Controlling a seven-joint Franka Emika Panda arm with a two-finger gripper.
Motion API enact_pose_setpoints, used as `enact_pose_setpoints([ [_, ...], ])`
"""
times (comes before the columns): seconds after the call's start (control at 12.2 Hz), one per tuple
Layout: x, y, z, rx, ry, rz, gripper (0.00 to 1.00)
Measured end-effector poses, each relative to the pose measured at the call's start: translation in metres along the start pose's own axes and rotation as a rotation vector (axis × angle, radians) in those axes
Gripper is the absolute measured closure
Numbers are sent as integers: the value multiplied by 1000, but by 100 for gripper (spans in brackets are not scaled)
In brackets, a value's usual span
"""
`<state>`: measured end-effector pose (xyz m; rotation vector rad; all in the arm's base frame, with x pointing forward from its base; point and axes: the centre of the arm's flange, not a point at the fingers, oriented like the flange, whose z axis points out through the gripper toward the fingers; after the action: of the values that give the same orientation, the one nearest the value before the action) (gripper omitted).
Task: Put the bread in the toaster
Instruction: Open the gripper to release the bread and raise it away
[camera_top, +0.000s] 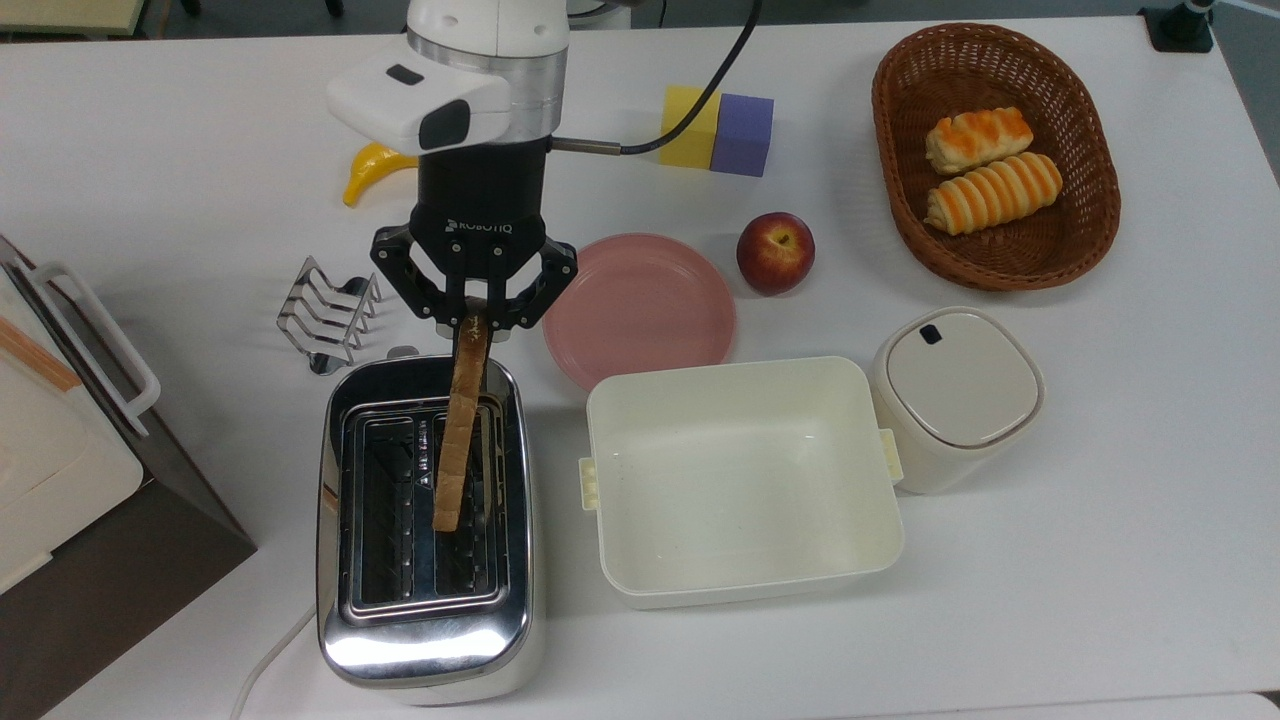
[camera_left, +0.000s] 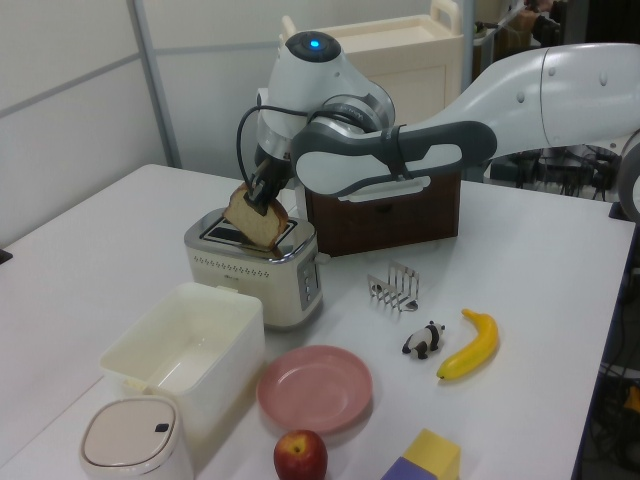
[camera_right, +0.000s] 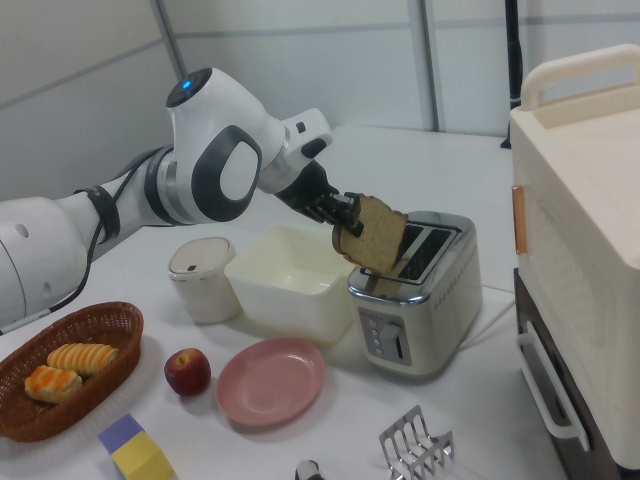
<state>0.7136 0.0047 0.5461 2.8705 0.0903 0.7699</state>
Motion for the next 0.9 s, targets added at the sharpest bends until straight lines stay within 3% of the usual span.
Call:
enact_pose_setpoints([
  [0.16,0,0,1,0,1,0,84],
  [0.25,-1,1,2,-1,-1,0,75],
  [0.49,-6,11,9,-8,-16,6,27],
  [0.65,-6,15,10,-10,-17,10,0],
  [0.9,-5,20,1,-19,-27,35,0],
])
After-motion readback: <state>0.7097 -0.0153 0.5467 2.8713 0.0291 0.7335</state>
